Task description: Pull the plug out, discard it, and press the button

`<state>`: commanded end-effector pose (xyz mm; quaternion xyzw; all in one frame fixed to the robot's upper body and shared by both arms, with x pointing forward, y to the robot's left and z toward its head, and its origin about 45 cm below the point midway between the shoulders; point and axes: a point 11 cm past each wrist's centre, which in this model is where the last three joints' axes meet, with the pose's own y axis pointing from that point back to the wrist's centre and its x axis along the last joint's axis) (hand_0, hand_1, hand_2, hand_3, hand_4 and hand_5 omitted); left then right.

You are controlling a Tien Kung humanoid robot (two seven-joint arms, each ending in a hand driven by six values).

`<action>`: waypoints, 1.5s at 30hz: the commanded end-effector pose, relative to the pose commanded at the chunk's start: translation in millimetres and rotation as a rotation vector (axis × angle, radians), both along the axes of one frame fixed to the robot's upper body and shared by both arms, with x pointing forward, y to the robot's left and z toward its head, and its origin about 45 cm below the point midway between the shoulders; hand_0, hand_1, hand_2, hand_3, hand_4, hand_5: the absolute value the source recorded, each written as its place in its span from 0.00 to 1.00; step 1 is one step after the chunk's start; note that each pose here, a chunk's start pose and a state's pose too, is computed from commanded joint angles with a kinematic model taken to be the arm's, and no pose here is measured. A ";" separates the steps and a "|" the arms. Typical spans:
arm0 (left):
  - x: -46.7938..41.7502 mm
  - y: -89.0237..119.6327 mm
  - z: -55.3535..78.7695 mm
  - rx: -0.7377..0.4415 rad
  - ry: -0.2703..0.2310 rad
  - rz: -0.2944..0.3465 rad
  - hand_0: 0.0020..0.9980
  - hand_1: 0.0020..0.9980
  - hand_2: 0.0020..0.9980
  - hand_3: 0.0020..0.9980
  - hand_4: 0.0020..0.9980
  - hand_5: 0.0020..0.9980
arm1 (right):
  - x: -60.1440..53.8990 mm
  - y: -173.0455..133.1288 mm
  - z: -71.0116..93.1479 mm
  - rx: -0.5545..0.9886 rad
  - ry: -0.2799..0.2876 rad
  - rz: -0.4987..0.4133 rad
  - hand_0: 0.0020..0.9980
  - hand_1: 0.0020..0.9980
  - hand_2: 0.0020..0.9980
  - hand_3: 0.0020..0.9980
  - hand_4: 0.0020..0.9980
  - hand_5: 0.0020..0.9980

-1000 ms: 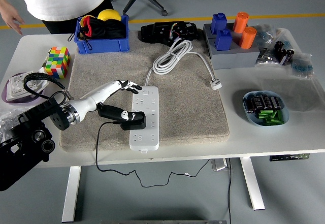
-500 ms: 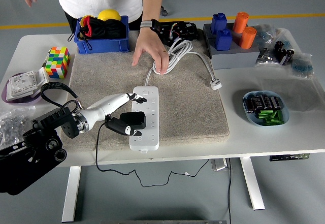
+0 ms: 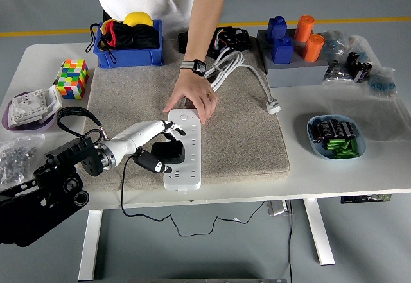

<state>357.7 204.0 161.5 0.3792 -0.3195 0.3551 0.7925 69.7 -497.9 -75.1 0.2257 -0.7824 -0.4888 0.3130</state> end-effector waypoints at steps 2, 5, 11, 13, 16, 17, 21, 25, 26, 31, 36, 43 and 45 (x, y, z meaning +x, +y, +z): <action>0.4 -0.5 0.7 -0.011 -0.001 0.001 0.52 0.47 0.46 0.61 0.84 0.00 | 0.6 0.0 0.1 0.000 -0.001 0.001 0.74 0.66 0.64 0.61 0.66 0.47; 1.2 -1.7 2.5 -0.021 -0.011 0.001 0.52 0.47 0.46 0.61 0.84 0.00 | 0.8 -0.4 0.3 -0.001 0.000 0.002 0.74 0.66 0.64 0.61 0.66 0.47; 2.3 -1.8 2.2 -0.027 -0.016 0.002 0.41 0.41 0.41 0.57 0.83 0.00 | -0.4 -1.3 0.6 -0.002 0.005 0.005 0.74 0.66 0.64 0.61 0.66 0.47; 2.4 -1.5 1.4 -0.026 -0.016 0.003 0.41 0.36 0.37 0.56 0.77 0.00 | -0.6 -1.2 0.5 -0.002 0.006 0.006 0.74 0.66 0.64 0.61 0.65 0.47; 2.5 -1.3 0.5 -0.032 -0.014 0.006 0.41 0.36 0.37 0.56 0.77 0.00 | -0.6 -1.1 0.5 -0.003 0.006 0.007 0.74 0.66 0.64 0.61 0.65 0.47; 2.7 -1.3 0.6 -0.038 -0.015 0.008 0.41 0.36 0.37 0.56 0.77 0.00 | -0.7 -1.2 0.5 -0.003 0.006 0.008 0.74 0.66 0.64 0.61 0.65 0.47; 3.8 -1.4 2.1 -0.059 -0.015 0.012 0.42 0.29 0.32 0.52 0.72 0.00 | -1.6 -1.4 0.5 -0.004 0.009 0.008 0.74 0.66 0.64 0.61 0.65 0.47; 4.9 -1.5 4.5 -0.067 -0.015 0.013 0.38 0.27 0.31 0.52 0.68 0.00 | -1.9 -1.1 0.3 -0.003 0.008 0.005 0.74 0.66 0.64 0.61 0.65 0.47; 5.5 -1.1 5.6 -0.067 -0.017 0.014 0.38 0.27 0.31 0.52 0.68 0.00 | -2.2 -1.0 0.1 -0.002 0.008 0.004 0.74 0.66 0.64 0.61 0.65 0.47; 6.9 -0.9 10.6 -0.066 -0.027 0.010 0.37 0.27 0.30 0.51 0.69 0.00 | -2.9 -0.6 -0.2 -0.001 0.008 0.000 0.74 0.66 0.64 0.61 0.65 0.47; 10.2 0.1 21.1 -0.073 -0.044 0.010 0.37 0.26 0.30 0.50 0.69 0.00 | -3.0 0.5 -0.7 0.001 0.006 -0.002 0.74 0.66 0.64 0.61 0.66 0.47; 32.5 19.0 32.3 -0.061 -0.131 0.097 0.37 0.26 0.30 0.50 0.69 0.00 | -3.3 1.5 -1.3 0.001 0.006 -0.001 0.74 0.66 0.64 0.61 0.66 0.47; 38.9 25.1 32.7 -0.063 -0.139 0.128 0.37 0.26 0.30 0.50 0.69 0.00 | -3.0 1.5 -1.3 0.002 0.005 -0.001 0.74 0.66 0.64 0.61 0.66 0.47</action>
